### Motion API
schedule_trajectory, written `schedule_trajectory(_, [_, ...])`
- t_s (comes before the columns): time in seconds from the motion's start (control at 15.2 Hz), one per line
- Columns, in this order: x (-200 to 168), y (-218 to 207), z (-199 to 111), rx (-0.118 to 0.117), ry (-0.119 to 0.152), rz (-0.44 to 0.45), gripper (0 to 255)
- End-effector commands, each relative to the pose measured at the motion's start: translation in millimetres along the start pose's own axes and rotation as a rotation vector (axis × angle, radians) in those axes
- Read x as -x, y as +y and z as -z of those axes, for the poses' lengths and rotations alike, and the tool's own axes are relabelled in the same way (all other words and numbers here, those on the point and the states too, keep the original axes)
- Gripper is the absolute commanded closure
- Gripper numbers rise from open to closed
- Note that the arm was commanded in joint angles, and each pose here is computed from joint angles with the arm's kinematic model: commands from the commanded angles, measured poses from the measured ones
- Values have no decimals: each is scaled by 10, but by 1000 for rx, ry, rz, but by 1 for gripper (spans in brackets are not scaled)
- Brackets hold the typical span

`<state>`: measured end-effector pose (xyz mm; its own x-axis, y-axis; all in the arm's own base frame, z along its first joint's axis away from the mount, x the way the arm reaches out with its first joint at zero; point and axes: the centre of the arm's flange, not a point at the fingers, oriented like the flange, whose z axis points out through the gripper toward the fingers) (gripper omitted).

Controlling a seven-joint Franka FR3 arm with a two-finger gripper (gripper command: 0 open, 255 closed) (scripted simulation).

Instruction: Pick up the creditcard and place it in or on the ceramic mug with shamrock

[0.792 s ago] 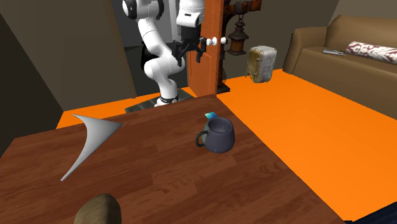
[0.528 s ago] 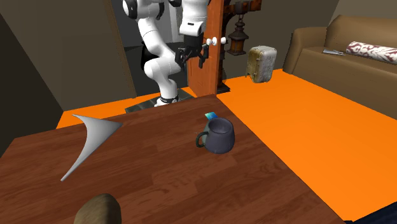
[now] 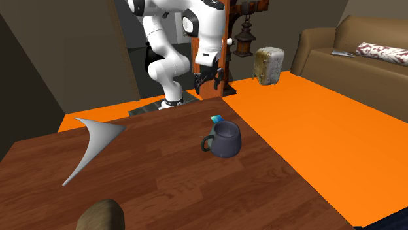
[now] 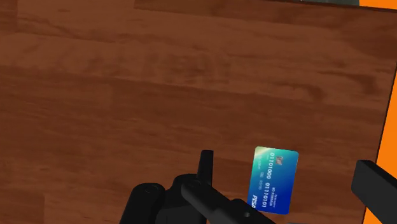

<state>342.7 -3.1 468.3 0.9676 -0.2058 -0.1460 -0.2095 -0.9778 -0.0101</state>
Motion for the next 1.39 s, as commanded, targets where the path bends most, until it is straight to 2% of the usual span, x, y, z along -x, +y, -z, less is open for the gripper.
schedule_trajectory(0.0, [-113,-85,-249,-9,2,-24,0])
schedule_trajectory(0.33, [-389,-264,-810,-28,3,-79,0])
schedule_trajectory(0.86, [-425,-297,-1248,-31,3,-85,0])
schedule_trajectory(1.32, [-425,-298,-1279,-31,3,-85,0])
